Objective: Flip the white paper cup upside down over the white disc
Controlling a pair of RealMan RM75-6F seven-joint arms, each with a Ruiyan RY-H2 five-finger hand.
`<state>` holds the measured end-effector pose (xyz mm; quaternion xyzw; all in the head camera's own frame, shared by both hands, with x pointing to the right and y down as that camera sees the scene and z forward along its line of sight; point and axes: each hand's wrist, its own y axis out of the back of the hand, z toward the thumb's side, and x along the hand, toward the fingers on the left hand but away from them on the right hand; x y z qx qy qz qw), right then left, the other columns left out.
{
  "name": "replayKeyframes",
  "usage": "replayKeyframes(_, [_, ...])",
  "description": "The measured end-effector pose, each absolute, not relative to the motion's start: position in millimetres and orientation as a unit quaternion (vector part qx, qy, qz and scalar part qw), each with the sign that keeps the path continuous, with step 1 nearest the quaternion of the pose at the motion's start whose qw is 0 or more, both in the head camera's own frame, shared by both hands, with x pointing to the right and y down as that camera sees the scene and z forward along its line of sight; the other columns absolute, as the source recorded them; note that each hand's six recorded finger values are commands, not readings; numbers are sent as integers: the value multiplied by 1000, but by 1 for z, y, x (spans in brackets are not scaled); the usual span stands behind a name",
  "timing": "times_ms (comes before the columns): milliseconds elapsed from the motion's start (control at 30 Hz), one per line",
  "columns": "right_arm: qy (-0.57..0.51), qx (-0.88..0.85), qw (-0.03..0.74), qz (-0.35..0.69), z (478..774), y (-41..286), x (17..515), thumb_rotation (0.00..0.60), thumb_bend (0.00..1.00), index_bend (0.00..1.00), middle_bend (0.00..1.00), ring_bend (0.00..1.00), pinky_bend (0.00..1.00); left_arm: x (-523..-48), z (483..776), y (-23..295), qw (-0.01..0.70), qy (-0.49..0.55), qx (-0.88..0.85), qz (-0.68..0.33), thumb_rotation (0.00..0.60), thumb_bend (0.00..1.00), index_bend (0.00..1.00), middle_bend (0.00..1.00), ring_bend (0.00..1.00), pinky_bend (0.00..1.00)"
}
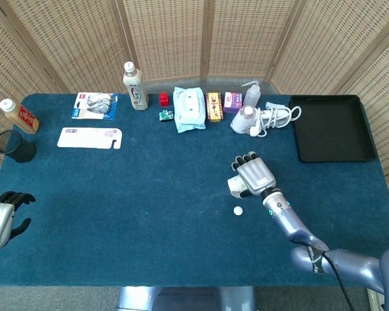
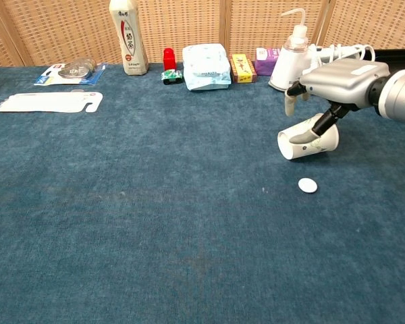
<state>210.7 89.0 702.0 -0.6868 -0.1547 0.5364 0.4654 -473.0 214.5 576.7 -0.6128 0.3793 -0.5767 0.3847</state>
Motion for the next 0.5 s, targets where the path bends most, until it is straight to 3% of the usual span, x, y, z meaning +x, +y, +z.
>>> replayKeyframes(500, [-139,-681,487,529,713,93,212,328,273,353,264,261,169,-474,576,216,381,379,-614,-578,600,231,408,469,354,453])
